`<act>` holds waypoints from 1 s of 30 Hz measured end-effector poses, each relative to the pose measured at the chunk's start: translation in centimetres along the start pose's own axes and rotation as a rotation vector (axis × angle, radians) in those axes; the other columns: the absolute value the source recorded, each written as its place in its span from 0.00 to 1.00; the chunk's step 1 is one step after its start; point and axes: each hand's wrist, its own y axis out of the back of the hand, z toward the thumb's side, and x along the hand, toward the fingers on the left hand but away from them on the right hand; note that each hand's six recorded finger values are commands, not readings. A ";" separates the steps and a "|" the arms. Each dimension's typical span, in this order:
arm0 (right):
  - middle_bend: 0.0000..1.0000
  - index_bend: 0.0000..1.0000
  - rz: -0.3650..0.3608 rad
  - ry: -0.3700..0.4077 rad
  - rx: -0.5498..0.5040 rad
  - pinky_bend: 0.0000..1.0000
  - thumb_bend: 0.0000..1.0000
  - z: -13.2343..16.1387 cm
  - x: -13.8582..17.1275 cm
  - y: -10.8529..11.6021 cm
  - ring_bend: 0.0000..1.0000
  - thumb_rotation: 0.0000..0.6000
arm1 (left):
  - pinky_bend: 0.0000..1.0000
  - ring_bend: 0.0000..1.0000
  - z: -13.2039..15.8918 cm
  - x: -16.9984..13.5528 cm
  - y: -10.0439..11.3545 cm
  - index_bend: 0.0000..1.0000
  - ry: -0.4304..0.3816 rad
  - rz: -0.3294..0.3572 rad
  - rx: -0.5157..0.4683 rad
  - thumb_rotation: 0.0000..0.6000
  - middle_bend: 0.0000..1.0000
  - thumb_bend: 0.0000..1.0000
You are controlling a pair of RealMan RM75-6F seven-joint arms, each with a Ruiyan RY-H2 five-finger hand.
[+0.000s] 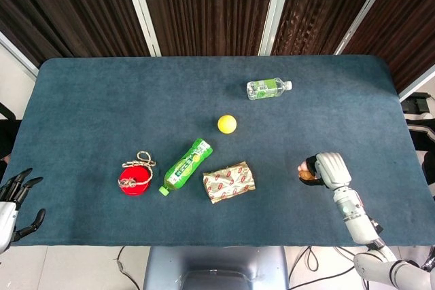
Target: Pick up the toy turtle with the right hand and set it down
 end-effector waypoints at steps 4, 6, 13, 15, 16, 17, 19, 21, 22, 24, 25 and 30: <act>0.57 0.37 0.056 -0.022 0.014 0.98 0.15 -0.3 0.6 0.0 1.00 1.00 | 0.23 0.10 0.0 0.0 0.0 0.20 0.000 -0.002 -0.001 1.00 0.06 0.39; 0.54 0.33 0.065 -0.028 0.042 0.98 0.13 -0.3 0.8 0.3 1.00 1.00 | 0.23 0.10 0.0 0.1 0.0 0.20 0.001 -0.003 0.000 1.00 0.06 0.39; 0.40 0.13 0.056 -0.039 0.097 0.97 0.05 -0.1 1.8 1.4 1.00 1.00 | 0.23 0.10 0.0 0.1 -0.1 0.20 0.000 -0.004 0.000 1.00 0.06 0.39; 0.38 0.13 0.044 -0.045 0.123 0.96 0.05 0.1 2.3 1.9 1.00 1.00 | 0.23 0.10 0.1 0.1 -0.1 0.20 -0.002 -0.005 0.002 1.00 0.06 0.39; 0.36 0.13 0.039 -0.048 0.134 0.95 0.05 0.2 2.5 2.1 1.00 1.00 | 0.23 0.10 0.1 0.1 -0.1 0.20 -0.002 -0.006 0.003 1.00 0.06 0.39; 0.34 0.12 0.034 -0.053 0.145 0.95 0.05 0.4 2.8 2.4 1.00 1.00 | 0.23 0.10 0.1 0.1 -0.1 0.20 -0.002 -0.006 0.003 1.00 0.06 0.39; 0.29 0.12 0.030 -0.060 0.152 0.93 0.04 0.8 3.3 2.7 1.00 1.00 | 0.23 0.10 0.1 0.0 -0.1 0.20 -0.002 -0.006 0.003 1.00 0.06 0.39; 0.28 0.12 0.027 -0.068 0.151 0.93 0.04 1.1 3.8 3.2 1.00 1.00 | 0.23 0.10 0.2 0.1 -0.1 0.20 -0.003 -0.007 0.003 1.00 0.06 0.39; 0.28 0.13 0.026 -0.072 0.148 0.93 0.04 1.1 4.0 3.4 1.00 1.00 | 0.23 0.10 0.2 0.0 -0.1 0.20 -0.003 -0.008 0.004 1.00 0.06 0.39; 0.28 0.20 0.035 -0.085 0.141 0.92 0.04 0.9 4.3 3.5 1.00 1.00 | 0.23 0.10 0.2 0.1 -0.2 0.20 -0.004 -0.011 0.005 1.00 0.06 0.39; 0.28 0.23 0.043 -0.088 0.138 0.92 0.04 0.8 4.3 3.4 1.00 1.00 | 0.23 0.10 0.2 0.1 -0.2 0.20 -0.005 -0.012 0.006 1.00 0.06 0.39; 0.30 0.37 0.073 -0.110 0.164 0.93 0.04 0.5 4.0 2.3 1.00 1.00 | 0.23 0.10 0.3 0.1 -0.3 0.20 -0.005 -0.014 0.007 1.00 0.06 0.39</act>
